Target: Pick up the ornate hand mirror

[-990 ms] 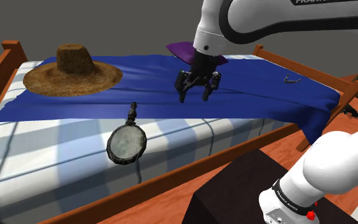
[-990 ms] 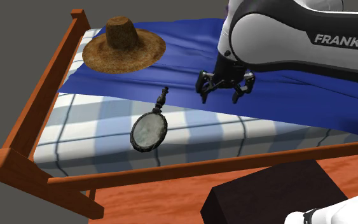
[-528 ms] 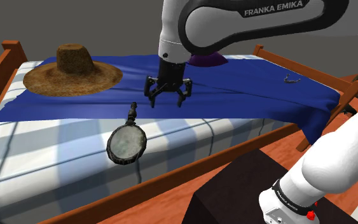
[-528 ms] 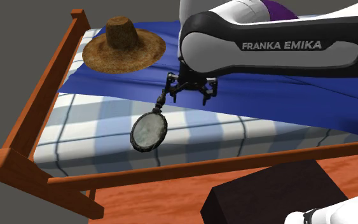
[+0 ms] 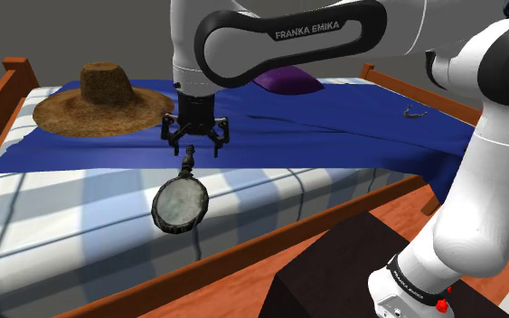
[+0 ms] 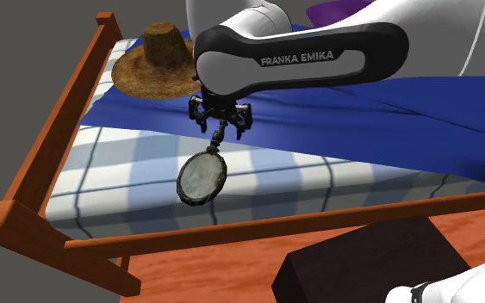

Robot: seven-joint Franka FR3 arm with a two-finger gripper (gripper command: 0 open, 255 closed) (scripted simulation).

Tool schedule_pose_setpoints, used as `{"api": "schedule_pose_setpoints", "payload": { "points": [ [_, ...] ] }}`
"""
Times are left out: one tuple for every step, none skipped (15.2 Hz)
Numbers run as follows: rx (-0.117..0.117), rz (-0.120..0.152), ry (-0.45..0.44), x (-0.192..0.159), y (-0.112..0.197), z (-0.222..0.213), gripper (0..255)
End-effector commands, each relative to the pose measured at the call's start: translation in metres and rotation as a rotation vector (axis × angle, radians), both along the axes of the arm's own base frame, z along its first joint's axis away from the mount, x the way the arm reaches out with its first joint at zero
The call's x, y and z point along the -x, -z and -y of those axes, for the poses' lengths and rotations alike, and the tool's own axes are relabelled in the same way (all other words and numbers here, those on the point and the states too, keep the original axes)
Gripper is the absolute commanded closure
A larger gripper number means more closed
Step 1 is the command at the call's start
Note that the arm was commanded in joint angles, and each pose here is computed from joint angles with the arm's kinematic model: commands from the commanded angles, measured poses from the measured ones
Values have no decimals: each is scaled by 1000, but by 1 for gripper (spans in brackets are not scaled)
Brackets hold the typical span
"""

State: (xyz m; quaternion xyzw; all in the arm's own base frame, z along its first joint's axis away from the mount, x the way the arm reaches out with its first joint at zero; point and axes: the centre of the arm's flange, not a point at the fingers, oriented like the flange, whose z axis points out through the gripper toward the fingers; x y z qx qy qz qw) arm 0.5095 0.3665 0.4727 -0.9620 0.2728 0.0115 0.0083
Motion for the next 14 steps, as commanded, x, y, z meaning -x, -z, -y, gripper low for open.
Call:
{"api": "schedule_pose_setpoints", "payload": {
  "points": [
    [9, -4, 45, -20, 11, -20, 0],
    [9, -4, 45, -20, 16, -20, 0],
    [9, -4, 45, -20, 22, -20, 0],
    [9, -4, 45, -20, 27, -20, 0],
    [9, -4, 45, -20, 32, -20, 0],
    [9, -4, 45, -20, 37, -20, 0],
    [9, -4, 45, -20, 43, -20, 0],
    [9, -4, 45, -20, 48, -20, 0],
    [9, -4, 45, -20, 51, -20, 0],
    [9, -4, 45, -20, 51, -20, 0],
    [9, -4, 45, -20, 51, -20, 0],
    [9, -4, 45, -21, 51, -20, 255],
    [9, -4, 45, -21, 51, -20, 255],
    [9, -4, 45, -21, 51, -20, 255]
  ]
}}
